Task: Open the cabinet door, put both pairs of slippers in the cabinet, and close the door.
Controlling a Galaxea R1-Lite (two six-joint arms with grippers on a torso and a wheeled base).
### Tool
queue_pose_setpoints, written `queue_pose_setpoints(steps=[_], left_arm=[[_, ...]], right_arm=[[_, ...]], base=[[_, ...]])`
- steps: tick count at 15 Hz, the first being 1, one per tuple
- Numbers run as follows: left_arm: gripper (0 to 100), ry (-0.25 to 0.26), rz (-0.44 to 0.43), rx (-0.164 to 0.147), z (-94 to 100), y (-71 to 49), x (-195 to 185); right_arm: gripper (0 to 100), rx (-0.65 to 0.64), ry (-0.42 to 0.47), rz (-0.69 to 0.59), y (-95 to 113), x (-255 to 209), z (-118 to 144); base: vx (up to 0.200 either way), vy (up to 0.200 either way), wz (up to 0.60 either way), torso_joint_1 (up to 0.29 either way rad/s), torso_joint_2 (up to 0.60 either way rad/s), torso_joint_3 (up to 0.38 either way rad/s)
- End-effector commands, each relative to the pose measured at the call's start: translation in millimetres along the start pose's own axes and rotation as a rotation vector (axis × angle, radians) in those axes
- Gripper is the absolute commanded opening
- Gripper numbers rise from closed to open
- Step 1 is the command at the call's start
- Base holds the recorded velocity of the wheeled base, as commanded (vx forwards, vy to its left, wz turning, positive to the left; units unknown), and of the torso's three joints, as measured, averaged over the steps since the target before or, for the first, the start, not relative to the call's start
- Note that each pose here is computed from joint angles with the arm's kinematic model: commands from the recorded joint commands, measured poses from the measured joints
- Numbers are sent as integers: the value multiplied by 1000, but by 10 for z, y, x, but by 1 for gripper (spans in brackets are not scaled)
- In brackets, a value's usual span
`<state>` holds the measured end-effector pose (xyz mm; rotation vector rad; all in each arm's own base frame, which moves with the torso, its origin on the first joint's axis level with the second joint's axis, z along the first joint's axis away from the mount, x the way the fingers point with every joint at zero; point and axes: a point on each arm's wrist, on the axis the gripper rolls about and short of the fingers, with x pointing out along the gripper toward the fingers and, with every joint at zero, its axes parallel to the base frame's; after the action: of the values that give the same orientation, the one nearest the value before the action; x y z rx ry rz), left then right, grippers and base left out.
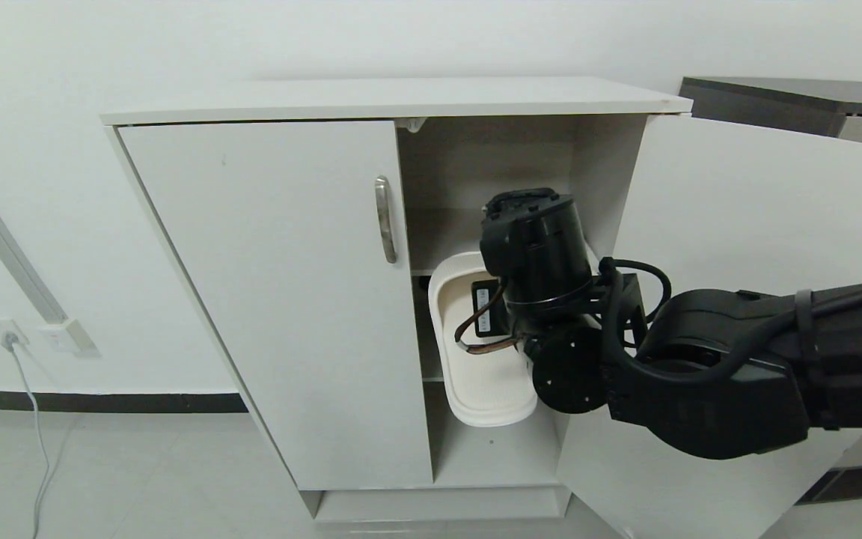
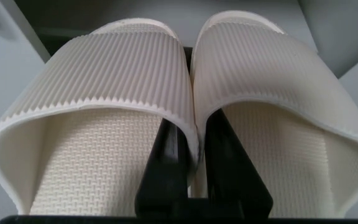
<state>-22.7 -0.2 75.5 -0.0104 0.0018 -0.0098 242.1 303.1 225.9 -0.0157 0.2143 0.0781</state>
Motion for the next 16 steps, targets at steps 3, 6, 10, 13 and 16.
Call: queue_pose_setpoints(steps=[3,6,10,13,16], left_arm=[[0,0,1,0,0,0,0],[0,0,-1,0,0,0,0],[0,0,-1,0,0,0,0],[0,0,-2,0,0,0,0],[0,0,4,3,0,1,0]], right_arm=[[0,-3,1,0,-5,-4,-7],[0,-2,1,-3,-13,4,-6],[0,-1,0,-4,-16,8,0],[0,0,1,-14,-35,40,-4],[0,-1,9,-41,-78,157,-45]], base=[[0,0,0,0,0,0],[200,0,0,-1,6,1],[200,0,0,4,2,1],[200,0,0,7,1,-1],[67,0,0,1,-1,1]])
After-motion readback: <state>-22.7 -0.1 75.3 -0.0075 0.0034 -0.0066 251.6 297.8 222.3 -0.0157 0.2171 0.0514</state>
